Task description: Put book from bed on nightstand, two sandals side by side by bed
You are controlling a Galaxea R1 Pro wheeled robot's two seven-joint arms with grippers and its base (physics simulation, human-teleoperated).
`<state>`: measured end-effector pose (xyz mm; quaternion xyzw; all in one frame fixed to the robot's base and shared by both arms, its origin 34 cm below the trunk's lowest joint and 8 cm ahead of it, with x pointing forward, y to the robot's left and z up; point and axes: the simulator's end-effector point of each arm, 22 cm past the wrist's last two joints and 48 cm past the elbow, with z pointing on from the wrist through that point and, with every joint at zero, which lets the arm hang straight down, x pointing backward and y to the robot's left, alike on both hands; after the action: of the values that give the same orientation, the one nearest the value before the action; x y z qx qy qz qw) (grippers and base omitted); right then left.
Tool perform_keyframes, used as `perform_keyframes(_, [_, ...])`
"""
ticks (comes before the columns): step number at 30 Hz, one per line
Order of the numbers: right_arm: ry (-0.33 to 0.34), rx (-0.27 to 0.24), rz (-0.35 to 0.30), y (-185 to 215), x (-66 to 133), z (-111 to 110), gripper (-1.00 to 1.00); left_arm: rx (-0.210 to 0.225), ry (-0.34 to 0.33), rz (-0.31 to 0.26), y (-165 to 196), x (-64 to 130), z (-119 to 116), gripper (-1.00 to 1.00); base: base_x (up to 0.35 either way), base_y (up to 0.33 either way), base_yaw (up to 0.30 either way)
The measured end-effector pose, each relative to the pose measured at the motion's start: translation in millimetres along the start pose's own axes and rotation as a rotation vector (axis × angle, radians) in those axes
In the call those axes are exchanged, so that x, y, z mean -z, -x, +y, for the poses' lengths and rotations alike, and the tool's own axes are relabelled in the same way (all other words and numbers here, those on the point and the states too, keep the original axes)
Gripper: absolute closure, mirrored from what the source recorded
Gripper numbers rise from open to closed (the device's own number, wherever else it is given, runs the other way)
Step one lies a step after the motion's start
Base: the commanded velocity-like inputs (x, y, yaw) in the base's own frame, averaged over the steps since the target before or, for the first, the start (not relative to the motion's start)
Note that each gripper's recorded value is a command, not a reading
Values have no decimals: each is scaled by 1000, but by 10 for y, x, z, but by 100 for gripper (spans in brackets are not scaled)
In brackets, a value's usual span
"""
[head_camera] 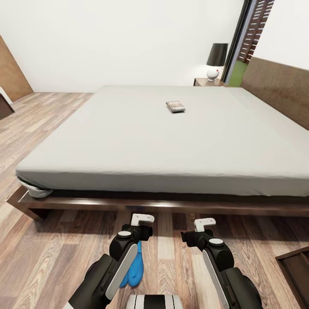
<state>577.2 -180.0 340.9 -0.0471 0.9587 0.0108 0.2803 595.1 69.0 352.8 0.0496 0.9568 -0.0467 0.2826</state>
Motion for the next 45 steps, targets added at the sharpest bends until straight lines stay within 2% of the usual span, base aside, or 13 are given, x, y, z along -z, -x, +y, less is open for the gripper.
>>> perform_keyframes(20, [-3,0,-23,94,75,-10,-100,-2,1,-25,102,85,-4,-100,0,0,0])
perform_keyframes(45, [-3,0,-26,104,85,-11,-100,-4,3,-26,105,90,-1,-100,0,0,0])
